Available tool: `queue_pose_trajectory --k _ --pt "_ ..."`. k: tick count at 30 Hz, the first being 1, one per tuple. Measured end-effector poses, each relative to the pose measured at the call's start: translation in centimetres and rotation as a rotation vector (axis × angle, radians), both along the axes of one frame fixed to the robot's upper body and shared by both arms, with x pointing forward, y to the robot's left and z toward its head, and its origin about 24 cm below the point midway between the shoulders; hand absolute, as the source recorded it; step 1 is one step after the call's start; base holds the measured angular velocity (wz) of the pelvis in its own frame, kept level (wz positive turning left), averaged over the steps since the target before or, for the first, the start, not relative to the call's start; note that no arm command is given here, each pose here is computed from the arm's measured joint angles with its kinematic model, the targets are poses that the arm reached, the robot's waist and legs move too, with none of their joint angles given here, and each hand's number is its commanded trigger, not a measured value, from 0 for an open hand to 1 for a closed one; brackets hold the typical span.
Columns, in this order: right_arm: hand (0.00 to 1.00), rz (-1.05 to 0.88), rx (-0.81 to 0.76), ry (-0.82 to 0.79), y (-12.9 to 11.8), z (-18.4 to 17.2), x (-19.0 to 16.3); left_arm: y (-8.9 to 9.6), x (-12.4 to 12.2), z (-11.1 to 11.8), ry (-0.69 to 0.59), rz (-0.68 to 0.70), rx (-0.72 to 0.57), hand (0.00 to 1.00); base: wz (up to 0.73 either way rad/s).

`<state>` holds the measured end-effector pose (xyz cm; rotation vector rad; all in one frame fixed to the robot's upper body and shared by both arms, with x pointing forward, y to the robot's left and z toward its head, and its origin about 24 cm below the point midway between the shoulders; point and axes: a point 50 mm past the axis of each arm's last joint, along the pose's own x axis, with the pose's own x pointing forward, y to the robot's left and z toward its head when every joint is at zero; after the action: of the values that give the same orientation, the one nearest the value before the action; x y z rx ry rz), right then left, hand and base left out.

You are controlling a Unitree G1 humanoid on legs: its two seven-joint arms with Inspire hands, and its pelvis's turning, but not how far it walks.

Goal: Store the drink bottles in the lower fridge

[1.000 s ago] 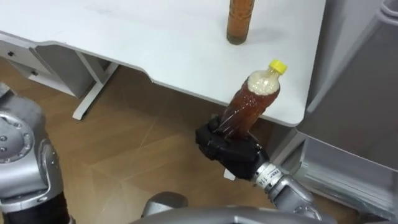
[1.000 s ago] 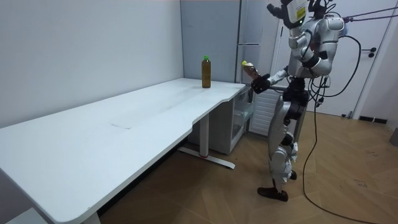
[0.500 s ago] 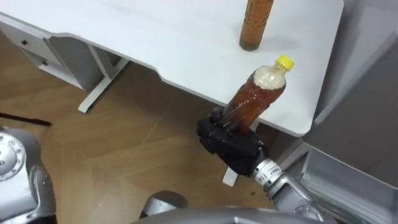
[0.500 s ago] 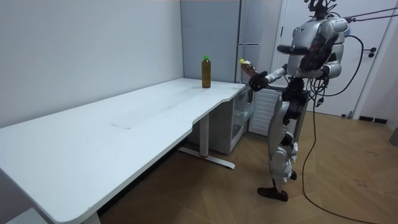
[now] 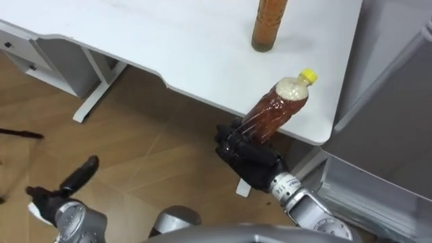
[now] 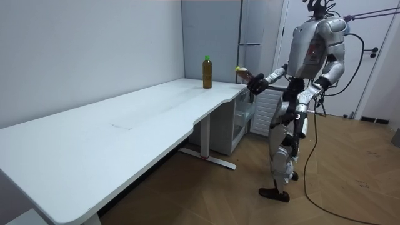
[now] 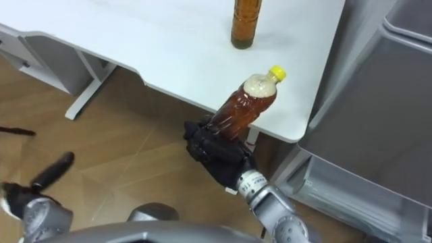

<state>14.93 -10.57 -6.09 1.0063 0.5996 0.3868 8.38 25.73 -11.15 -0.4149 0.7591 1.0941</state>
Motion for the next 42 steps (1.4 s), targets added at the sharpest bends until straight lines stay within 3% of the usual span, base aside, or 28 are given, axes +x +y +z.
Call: queue_pose_trajectory --k 2,9,11,15,17,20,23,30,38,42 --pt "1.0 0.01 0.005 0.004 0.2 0.2 0.5 -0.5 -2.5 -1.8 0.116 -0.04 -0.069 0.0 -0.11" --pt "1.0 0.028 0.026 0.004 0.3 0.5 1.2 -1.3 -8.4 -4.4 0.324 -0.106 -0.238 0.0 -0.1" --pt "1.0 0.033 0.029 0.009 0.3 0.5 1.1 -1.6 -9.4 -4.8 0.411 -0.268 -0.243 0.0 -0.02" --pt "1.0 0.058 0.02 0.001 0.4 0.5 1.0 -2.3 -9.7 -5.2 0.544 -0.611 -0.218 0.0 0.02" --pt "1.0 0.08 -0.006 -0.02 0.4 0.5 1.1 -3.1 -8.7 -5.6 0.61 -0.85 -0.209 0.0 0.0" --pt "1.0 0.1 -0.041 -0.046 0.1 0.7 1.6 -3.6 -7.0 -5.8 0.63 -1.04 -0.196 0.0 0.0" --pt "1.0 0.13 -0.106 -0.082 -0.4 0.8 2.0 -3.7 -5.6 -5.8 0.638 -1.14 -0.178 0.0 -0.01" --pt "1.0 0.164 -0.232 -0.13 -1.7 0.8 2.5 -4.4 -6.1 -6.0 0.704 -1.271 -0.196 0.0 -0.01" --pt "1.0 0.319 -0.705 -0.283 -3.6 0.9 3.5 -4.6 -5.4 -6.0 0.688 -1.349 -0.213 0.0 -0.06" --pt "1.0 0.285 -0.842 -0.383 -4.4 2.8 4.7 -4.4 -5.6 -6.0 0.682 -1.36 -0.232 0.0 -0.09"
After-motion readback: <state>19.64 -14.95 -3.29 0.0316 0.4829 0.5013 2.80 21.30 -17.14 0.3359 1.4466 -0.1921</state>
